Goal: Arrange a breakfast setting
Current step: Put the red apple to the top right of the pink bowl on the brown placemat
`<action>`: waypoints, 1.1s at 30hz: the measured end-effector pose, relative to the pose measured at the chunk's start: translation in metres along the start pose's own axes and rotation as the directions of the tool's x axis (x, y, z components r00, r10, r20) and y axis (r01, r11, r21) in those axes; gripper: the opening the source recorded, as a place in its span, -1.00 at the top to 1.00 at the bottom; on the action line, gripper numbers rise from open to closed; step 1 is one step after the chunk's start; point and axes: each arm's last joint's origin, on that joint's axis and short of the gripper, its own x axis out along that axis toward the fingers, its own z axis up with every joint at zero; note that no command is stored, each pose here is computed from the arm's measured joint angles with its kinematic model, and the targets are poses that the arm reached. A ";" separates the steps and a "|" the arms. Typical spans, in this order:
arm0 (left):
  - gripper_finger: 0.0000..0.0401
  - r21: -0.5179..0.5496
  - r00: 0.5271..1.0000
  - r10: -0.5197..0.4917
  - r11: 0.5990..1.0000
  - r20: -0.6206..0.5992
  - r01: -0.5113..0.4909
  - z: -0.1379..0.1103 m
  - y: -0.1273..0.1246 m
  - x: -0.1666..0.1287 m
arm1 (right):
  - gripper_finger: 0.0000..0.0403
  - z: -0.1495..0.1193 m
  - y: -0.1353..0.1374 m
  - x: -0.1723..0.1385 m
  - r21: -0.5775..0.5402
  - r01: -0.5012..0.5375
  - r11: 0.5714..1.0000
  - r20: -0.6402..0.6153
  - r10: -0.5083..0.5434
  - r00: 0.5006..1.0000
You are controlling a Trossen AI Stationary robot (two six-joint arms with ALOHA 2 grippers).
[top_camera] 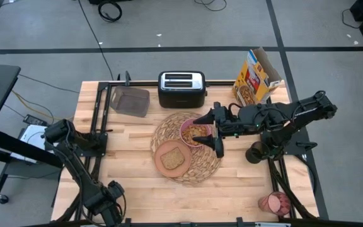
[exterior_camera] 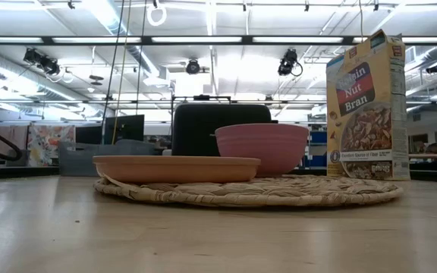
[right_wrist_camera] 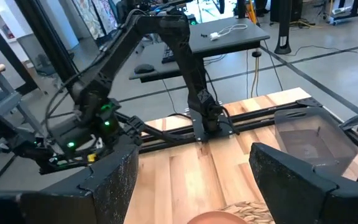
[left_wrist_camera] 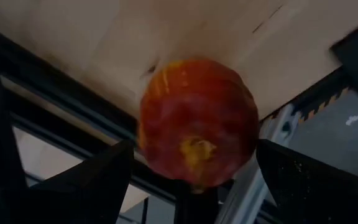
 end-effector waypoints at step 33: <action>-0.73 0.081 1.000 -0.003 0.997 0.029 0.001 -0.005 0.009 0.025 | -0.55 -0.001 0.004 -0.001 0.053 -0.012 0.999 -0.003 0.012 1.000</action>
